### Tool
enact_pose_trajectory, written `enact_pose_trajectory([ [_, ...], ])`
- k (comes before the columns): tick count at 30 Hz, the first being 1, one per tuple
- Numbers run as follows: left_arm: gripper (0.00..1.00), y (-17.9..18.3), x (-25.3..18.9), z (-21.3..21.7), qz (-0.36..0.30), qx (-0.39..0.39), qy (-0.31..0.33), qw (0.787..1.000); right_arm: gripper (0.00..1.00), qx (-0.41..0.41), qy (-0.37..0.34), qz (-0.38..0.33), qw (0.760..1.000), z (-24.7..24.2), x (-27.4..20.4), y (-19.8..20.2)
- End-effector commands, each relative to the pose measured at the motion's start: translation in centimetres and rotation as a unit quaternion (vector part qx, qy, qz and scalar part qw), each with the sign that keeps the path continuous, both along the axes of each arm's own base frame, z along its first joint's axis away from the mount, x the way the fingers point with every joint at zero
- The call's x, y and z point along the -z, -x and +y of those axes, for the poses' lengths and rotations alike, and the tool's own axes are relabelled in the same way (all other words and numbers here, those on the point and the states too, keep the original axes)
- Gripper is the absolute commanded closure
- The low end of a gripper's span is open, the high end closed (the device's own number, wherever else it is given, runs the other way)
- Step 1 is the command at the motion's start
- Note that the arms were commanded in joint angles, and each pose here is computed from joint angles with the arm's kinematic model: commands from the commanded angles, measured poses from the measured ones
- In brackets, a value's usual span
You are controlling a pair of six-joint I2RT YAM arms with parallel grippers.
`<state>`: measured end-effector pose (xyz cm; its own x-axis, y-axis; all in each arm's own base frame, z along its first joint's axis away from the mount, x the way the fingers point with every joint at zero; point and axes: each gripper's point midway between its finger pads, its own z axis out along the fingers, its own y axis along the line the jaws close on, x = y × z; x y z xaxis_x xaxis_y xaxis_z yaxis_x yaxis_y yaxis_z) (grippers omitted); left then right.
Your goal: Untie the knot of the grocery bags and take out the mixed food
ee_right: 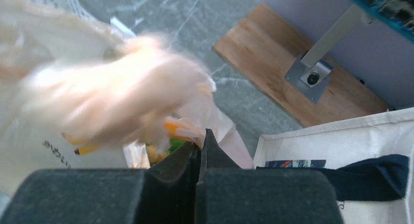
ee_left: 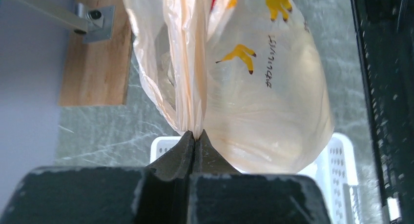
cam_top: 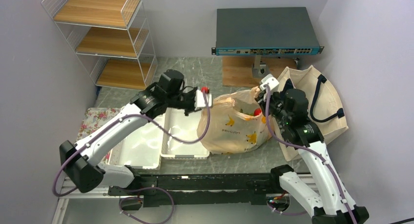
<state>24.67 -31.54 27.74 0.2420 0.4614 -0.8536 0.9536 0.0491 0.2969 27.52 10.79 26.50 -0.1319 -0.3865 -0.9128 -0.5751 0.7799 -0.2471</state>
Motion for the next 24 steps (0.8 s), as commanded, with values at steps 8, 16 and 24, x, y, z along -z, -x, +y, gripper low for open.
enact_pose_trajectory([
  [8, 1.00, 2.0, 1.8, 2.1, -0.310, 0.103, -0.081, 0.942, 1.00, 0.081, -0.104, -0.026, 0.991, -3.8, -6.8, -0.5],
  [16, 1.00, -6.4, -8.5, -3.0, -0.305, -0.020, -0.010, 0.952, 1.00, 0.135, -0.141, -0.040, 0.980, -7.1, -8.2, -1.7],
  [24, 1.00, -6.4, -8.9, -5.2, -0.314, 0.029, 0.012, 0.949, 1.00, 0.118, -0.129, -0.034, 0.984, -8.2, -10.2, -2.5],
])
